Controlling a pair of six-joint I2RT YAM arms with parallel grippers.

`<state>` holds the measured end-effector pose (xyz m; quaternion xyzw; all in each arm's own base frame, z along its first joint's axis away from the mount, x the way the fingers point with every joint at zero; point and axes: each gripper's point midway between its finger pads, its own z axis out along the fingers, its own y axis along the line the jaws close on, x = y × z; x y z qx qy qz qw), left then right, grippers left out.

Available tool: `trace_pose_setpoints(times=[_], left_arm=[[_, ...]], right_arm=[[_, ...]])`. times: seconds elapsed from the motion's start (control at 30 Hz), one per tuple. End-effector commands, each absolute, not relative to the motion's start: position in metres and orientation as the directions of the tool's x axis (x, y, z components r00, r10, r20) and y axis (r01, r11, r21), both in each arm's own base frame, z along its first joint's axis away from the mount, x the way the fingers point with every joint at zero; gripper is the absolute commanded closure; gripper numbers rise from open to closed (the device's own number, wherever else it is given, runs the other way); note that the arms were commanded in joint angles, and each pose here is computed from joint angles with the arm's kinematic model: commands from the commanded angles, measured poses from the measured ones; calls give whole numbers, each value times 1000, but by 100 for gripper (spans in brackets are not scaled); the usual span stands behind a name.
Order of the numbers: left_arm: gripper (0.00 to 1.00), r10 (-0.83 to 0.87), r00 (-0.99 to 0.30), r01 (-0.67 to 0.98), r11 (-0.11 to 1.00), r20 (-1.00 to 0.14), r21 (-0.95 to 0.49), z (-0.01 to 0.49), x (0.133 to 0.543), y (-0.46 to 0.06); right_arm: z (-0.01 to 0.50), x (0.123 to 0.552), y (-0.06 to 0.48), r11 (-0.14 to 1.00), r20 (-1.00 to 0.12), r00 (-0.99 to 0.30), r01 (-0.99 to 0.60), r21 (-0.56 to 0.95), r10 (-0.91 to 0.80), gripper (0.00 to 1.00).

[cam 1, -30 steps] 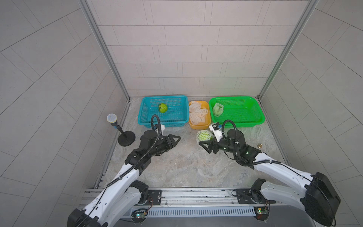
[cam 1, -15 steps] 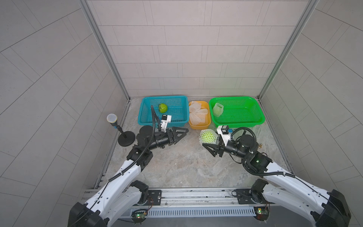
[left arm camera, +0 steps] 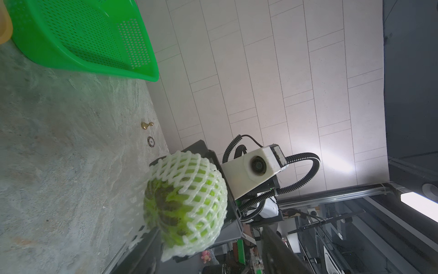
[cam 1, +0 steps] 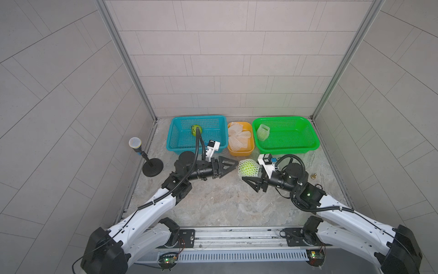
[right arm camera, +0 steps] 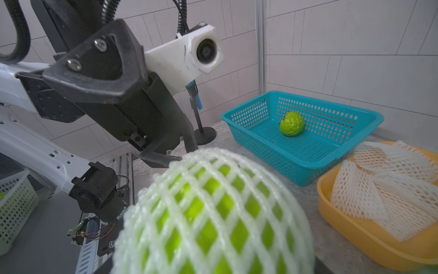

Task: Sleeve custard apples in foam nets
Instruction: Adjust the foam net on the custard apple.

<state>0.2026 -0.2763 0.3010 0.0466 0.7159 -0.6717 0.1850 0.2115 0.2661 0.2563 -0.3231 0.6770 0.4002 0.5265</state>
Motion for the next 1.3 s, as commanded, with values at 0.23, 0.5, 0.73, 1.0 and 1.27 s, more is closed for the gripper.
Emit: trace_pose_setpoints(times=[0.23,0.5,0.73,1.0,1.27], left_arm=[[38,-178,-902,394,27,-393,-919,325,196,-283],[32,-154,-910,371,108,-384,-922,303,197,-286],[38,-151,-906,390,65,-395,-919,314,193,-289],[57,-166,-905,396,16,-393,-918,322,191,-288],[64,-167,-908,385,26,-384,-923,317,192,-288]], right_arm=[[271,210,270,453,-982,-189,-877,163,-12,18],[274,208,271,444,-982,-190,-880,169,-3,18],[270,209,272,447,-981,-195,-878,169,-11,18],[266,211,271,462,-980,-200,-871,167,-23,18],[264,213,270,472,-979,-204,-865,168,-26,18]])
